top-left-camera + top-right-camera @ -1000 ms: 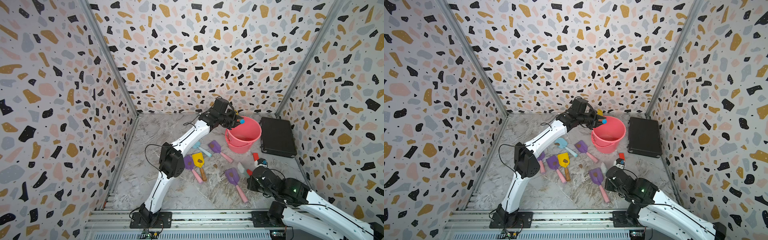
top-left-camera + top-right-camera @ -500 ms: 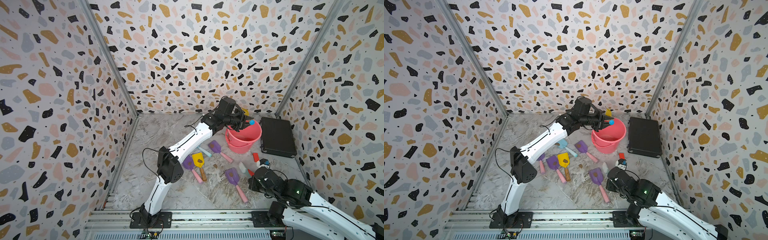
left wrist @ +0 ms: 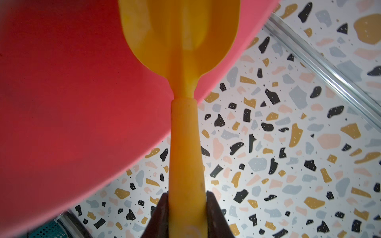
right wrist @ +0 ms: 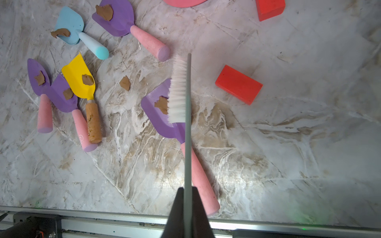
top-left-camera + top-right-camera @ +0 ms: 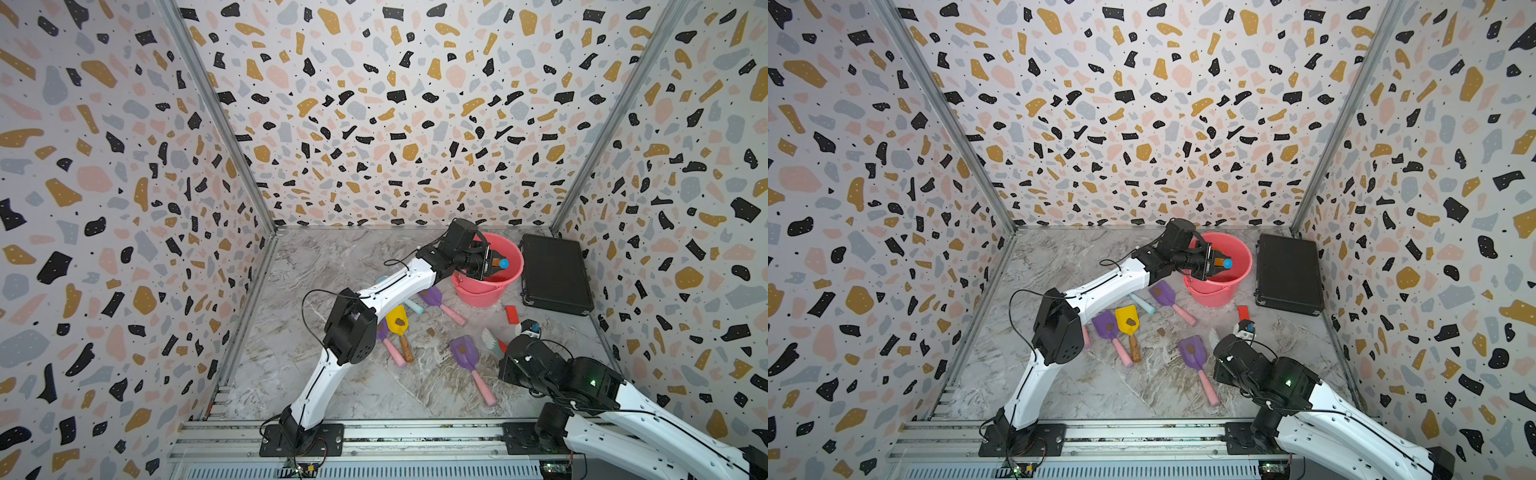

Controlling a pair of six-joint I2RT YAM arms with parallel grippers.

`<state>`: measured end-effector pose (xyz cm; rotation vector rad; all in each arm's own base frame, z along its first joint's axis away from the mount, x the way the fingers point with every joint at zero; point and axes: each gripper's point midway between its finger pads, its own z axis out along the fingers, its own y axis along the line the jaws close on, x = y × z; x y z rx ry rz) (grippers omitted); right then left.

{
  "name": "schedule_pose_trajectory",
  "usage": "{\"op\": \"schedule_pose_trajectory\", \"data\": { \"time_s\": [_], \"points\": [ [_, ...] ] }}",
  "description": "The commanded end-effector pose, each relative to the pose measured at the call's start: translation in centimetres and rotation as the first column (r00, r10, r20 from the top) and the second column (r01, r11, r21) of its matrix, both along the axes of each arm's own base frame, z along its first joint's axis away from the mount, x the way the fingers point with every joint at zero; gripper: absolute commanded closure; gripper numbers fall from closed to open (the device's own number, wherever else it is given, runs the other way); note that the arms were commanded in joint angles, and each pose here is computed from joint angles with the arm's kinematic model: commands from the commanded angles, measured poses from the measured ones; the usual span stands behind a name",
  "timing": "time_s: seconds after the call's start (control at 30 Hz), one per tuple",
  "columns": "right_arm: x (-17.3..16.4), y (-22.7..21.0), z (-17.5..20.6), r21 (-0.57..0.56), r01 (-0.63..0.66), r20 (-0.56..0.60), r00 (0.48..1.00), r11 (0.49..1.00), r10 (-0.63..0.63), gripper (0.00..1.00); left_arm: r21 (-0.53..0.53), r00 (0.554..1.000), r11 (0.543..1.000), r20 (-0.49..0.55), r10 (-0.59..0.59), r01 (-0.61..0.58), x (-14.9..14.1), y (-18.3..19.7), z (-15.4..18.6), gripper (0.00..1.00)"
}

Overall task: Brush the soil off the hand trowel and place it into the bucket
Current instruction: Place the hand trowel in the bucket.

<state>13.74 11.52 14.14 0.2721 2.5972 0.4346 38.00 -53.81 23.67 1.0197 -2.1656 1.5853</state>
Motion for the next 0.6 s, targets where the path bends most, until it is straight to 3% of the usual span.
{"op": "schedule_pose_trajectory", "data": {
  "time_s": [0.0, 0.23, 0.33, 0.5, 0.57],
  "points": [
    [-0.1, -0.7, 1.3, 0.010, 0.026, 0.019, 0.999, 1.000, -0.026, 1.00, -0.029, 0.994, 0.997, -0.083, 0.070, -0.072, 1.3, -0.1, 0.2, 1.00],
    [-0.2, -1.1, 1.7, 0.017, 0.036, 0.029, 0.999, 0.999, -0.036, 1.00, 0.040, 0.985, 0.996, -0.147, 0.089, -0.084, 2.1, -0.5, -3.1, 0.99],
    [-0.2, -1.2, 2.0, 0.021, 0.037, 0.035, 0.999, 0.999, -0.038, 1.00, 0.051, 0.986, 0.993, -0.126, 0.113, -0.107, 2.7, -0.5, -2.7, 0.73],
    [-0.2, -1.2, 2.2, 0.024, 0.036, 0.042, 0.998, 0.999, -0.037, 1.00, 0.038, 0.989, 0.994, -0.104, 0.108, -0.105, 3.2, -1.1, -2.0, 0.51],
    [-0.2, -1.2, 2.2, 0.025, 0.036, 0.041, 0.998, 0.999, -0.037, 1.00, 0.028, 0.990, 0.994, -0.091, 0.110, -0.108, 3.4, -1.2, -1.6, 0.49]
  ]
}}
